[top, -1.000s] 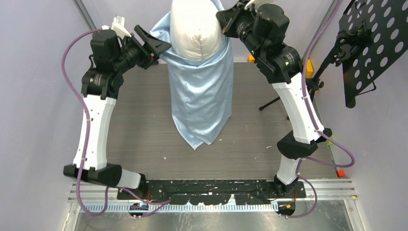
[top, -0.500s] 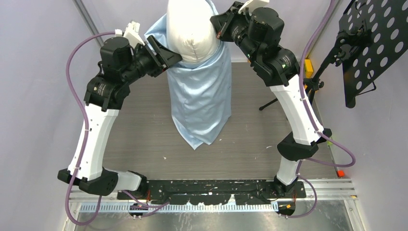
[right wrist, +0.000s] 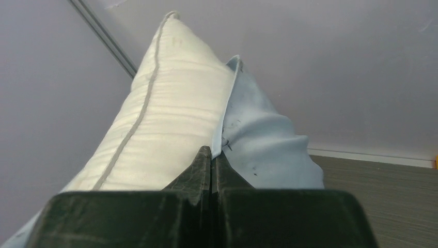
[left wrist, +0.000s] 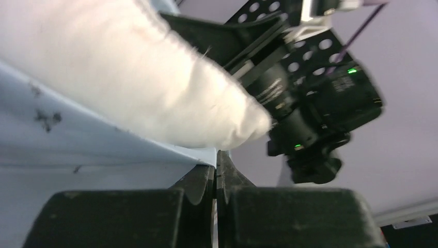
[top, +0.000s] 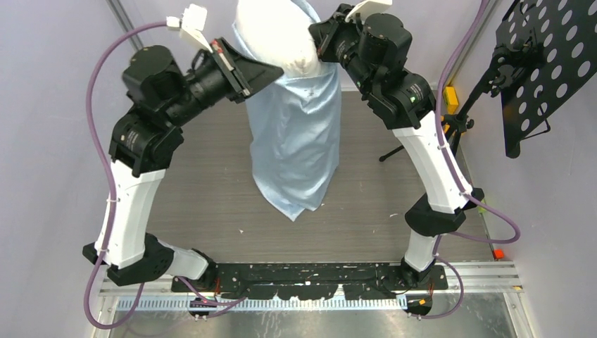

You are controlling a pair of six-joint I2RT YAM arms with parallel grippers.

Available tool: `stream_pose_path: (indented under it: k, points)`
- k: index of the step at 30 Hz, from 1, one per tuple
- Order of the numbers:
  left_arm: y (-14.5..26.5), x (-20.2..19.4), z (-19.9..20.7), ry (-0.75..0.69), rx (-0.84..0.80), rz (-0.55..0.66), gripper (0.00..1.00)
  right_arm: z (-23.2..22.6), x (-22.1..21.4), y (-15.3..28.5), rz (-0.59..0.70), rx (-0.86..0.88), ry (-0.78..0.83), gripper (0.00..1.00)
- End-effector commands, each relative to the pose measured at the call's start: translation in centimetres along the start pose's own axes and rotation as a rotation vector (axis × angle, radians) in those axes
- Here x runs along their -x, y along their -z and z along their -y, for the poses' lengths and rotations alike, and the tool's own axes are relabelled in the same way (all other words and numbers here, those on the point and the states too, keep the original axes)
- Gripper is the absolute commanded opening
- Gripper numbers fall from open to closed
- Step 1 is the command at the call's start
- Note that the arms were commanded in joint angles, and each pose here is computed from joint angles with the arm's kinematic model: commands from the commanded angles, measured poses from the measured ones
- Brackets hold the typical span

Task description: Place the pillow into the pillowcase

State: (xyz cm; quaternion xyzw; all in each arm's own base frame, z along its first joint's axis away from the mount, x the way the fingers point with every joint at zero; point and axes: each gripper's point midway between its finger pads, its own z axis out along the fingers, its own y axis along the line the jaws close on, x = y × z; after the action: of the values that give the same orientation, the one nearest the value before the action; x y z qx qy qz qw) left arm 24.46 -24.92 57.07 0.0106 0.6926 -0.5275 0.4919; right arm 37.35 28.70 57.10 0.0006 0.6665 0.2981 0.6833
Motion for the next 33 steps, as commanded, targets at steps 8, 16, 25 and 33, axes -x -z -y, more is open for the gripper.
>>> stream_pose_path:
  k: [8, 16, 25, 33]
  points:
    - [2.5, 8.7, 8.3, -0.043, -0.270, 0.364, 0.00, -1.0, 5.5, 0.7, 0.192, -0.009, 0.018, 0.00]
    - [-2.8, 11.0, 7.9, -0.066, -0.287, 0.410, 0.00, -1.3, 19.5, 5.4, 0.721, 0.036, -0.130, 0.01]
    - [-3.2, 12.1, 0.9, -0.047, -0.045, 0.454, 0.00, -2.5, 22.2, 7.5, 0.797, 0.170, -0.213, 0.00]
    - [7.0, 5.8, -20.2, 0.064, 0.622, 0.405, 0.01, -7.6, 7.3, -0.6, 0.281, 0.364, -0.315, 0.00]
